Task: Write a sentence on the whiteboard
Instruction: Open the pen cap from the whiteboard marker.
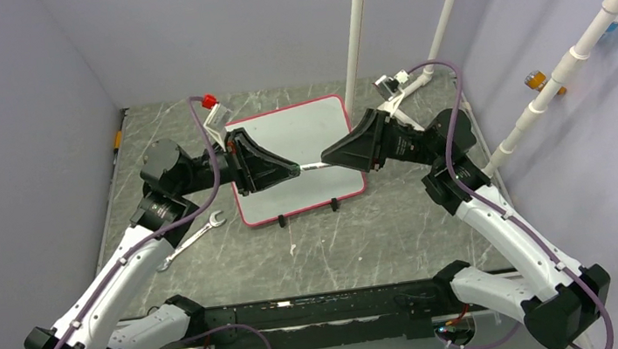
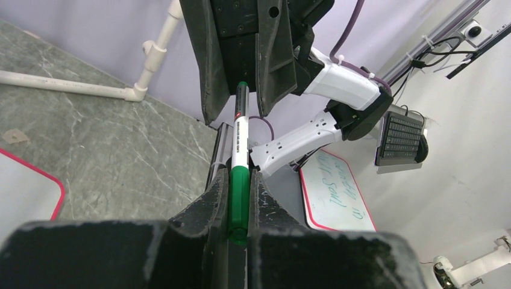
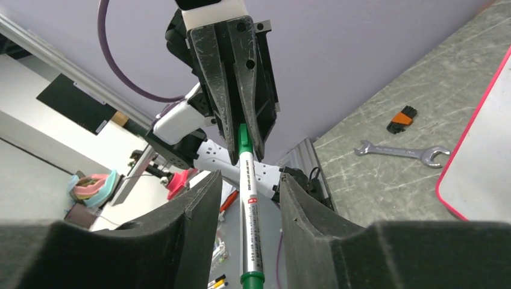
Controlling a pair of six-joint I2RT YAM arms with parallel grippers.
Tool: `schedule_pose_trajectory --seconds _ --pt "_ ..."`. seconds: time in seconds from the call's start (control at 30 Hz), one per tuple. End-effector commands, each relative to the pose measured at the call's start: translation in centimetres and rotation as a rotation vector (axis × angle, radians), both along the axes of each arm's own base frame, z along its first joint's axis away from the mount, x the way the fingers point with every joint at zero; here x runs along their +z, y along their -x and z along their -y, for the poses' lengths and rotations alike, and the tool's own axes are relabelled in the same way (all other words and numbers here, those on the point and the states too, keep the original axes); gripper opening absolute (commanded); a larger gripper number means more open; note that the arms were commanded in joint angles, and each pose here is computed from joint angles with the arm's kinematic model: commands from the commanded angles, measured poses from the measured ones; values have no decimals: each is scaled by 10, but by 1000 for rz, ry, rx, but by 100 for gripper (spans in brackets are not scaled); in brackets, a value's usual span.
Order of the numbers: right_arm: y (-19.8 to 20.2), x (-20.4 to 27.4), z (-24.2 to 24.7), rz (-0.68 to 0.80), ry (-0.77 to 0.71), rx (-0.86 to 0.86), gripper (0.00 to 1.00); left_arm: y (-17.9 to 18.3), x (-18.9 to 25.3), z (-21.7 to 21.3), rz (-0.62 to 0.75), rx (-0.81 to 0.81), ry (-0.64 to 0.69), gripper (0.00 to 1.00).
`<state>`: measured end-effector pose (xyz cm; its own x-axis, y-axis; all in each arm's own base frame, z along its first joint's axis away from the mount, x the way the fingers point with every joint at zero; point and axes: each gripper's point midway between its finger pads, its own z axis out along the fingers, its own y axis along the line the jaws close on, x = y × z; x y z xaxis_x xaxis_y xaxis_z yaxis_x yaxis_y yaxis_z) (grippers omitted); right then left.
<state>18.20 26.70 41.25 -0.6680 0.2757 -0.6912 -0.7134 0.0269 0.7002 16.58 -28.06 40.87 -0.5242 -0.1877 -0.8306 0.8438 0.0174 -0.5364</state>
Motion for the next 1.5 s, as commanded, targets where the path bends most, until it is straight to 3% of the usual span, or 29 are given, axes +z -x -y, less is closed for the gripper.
schedule_pose_trajectory --seconds 0.0,1.47 --pt "8 13 0 49 -38 43 41 0 18 0 60 -8 49 0" --pt "7 6 -17 42 4 109 26 -14 4 10 41 -22 12 0"
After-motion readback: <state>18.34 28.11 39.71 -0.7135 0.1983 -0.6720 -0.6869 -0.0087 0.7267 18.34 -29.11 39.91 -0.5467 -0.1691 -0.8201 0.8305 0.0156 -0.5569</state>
